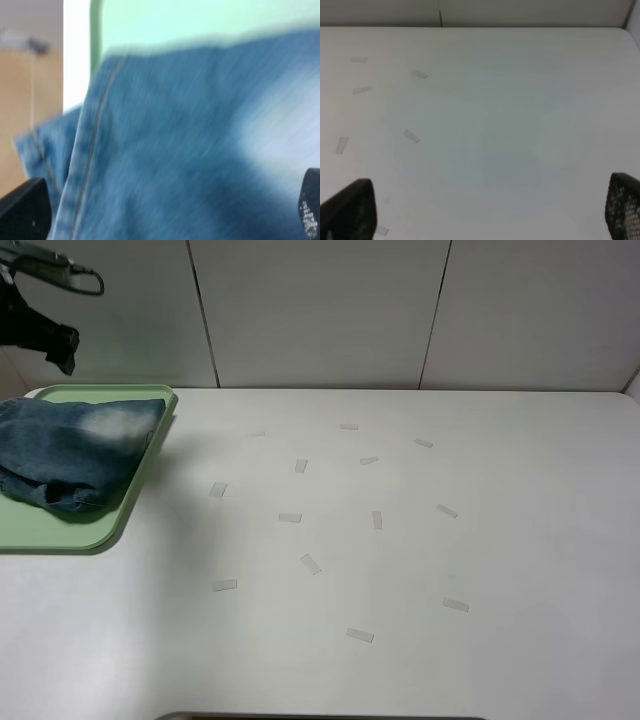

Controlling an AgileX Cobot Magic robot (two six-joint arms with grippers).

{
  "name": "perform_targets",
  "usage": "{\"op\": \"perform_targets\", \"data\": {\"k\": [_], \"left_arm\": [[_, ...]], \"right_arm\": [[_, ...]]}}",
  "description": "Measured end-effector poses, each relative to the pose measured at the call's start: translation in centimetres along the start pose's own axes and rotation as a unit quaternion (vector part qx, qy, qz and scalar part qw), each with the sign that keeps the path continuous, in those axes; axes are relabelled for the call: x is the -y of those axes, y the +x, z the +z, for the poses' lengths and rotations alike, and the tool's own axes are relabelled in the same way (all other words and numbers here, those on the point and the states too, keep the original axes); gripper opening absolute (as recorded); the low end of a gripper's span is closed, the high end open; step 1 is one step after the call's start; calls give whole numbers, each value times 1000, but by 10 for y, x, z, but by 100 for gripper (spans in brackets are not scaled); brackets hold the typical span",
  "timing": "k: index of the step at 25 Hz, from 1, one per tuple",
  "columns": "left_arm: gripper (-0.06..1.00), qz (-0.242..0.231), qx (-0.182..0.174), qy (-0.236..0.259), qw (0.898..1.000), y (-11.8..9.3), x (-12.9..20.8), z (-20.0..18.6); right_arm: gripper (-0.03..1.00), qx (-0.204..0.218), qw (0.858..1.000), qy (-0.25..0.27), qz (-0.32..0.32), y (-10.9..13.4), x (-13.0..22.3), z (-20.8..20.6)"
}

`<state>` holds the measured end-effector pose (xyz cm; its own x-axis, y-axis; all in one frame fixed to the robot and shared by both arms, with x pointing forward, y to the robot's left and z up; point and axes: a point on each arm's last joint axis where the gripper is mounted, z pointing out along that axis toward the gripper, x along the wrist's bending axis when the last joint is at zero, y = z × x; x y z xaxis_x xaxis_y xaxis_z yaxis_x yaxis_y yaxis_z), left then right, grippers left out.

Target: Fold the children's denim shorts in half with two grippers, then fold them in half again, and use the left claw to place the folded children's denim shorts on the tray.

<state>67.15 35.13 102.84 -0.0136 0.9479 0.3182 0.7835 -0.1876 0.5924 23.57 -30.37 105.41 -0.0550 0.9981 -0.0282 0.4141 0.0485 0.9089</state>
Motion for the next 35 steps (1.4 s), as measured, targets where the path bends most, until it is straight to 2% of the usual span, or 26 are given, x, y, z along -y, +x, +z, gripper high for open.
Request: {"op": "perform_targets", "data": {"k": [5,6,8,9,13,17,21,25,27,29,30,33,35], "left_arm": [[99,-2,18,-82,996,5,-22,-59],[99,-2,18,-82,996,5,-22,-59],[99,-8,21,-109,994,9,-27,-83],[99,-15,19,-137,990,15,-29,-109],[99,-20,15,-170,985,21,-15,-152],[99,-25,17,-204,978,21,15,-189],[99,-50,39,-233,970,14,58,-223],[99,-78,50,-286,954,8,104,-259],[99,-80,50,-308,947,6,124,-272],[99,-77,51,-314,945,4,134,-275],[99,-74,49,-333,939,2,153,-288],[99,-78,52,-345,934,-1,178,-304],[99,-83,61,-341,934,-5,192,-309]], "right_arm": [[69,0,1000,0,0,0,0,0],[69,0,1000,0,0,0,0,0],[69,0,1000,0,0,0,0,0],[69,0,1000,0,0,0,0,0],[69,0,1000,0,0,0,0,0],[69,0,1000,0,0,0,0,0],[69,0,1000,0,0,0,0,0],[69,0,1000,0,0,0,0,0],[69,0,1000,0,0,0,0,0],[69,0,1000,0,0,0,0,0],[69,0,1000,0,0,0,0,0],[69,0,1000,0,0,0,0,0],[69,0,1000,0,0,0,0,0]]}}
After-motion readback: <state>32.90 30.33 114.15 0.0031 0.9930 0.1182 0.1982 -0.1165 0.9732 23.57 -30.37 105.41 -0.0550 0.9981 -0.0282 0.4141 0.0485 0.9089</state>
